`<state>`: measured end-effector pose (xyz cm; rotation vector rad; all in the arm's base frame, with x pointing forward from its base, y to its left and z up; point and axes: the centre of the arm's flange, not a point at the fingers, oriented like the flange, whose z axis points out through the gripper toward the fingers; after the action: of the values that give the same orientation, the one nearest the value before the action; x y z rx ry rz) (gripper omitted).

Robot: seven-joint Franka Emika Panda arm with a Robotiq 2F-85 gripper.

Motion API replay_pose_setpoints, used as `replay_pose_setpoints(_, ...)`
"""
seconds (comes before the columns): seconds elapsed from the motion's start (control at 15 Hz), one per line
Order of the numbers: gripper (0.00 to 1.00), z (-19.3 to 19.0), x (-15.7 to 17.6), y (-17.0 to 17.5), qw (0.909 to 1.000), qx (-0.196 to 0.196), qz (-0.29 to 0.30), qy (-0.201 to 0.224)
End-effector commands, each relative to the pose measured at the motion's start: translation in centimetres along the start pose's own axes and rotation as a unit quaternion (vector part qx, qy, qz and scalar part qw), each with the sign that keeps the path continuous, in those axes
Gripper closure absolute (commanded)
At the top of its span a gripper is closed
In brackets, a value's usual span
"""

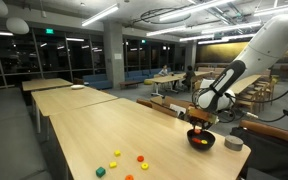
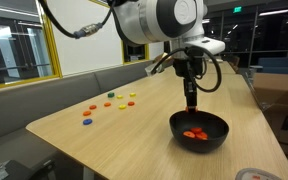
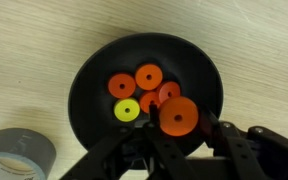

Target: Put some of the rings in the bowl

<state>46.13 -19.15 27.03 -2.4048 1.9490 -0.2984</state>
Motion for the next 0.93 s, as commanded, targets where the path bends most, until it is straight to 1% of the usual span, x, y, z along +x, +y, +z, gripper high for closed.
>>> replay_pose_setpoints(0.0, 0.32, 1.5, 2.6, -1.5, 0.9997, 0.003, -0.01, -0.02)
replay_pose_setpoints(0.07, 0.27, 1.7, 2.8, -1.7, 0.9996, 0.003, -0.014, -0.026)
replay_pose_setpoints(0.27, 0.03, 1.5, 2.1, -2.7, 0.9978, 0.002, -0.051, -0.041)
replay_pose_setpoints(0.33, 0.0, 1.1, 1.6, -3.0, 0.9967, 0.002, -0.068, -0.044)
replay_pose_setpoints(0.4, 0.0, 0.6, 0.7, -3.3, 0.9947, 0.0, -0.091, -0.047)
replay_pose_setpoints(0.53, 0.0, -0.3, -1.8, -4.3, 0.988, -0.004, -0.143, -0.059)
replay_pose_setpoints(0.67, 0.0, -0.8, -5.5, -5.6, 0.9772, -0.011, -0.198, -0.076)
replay_pose_setpoints(0.87, 0.0, -1.2, -11.9, -7.7, 0.9573, -0.025, -0.27, -0.101)
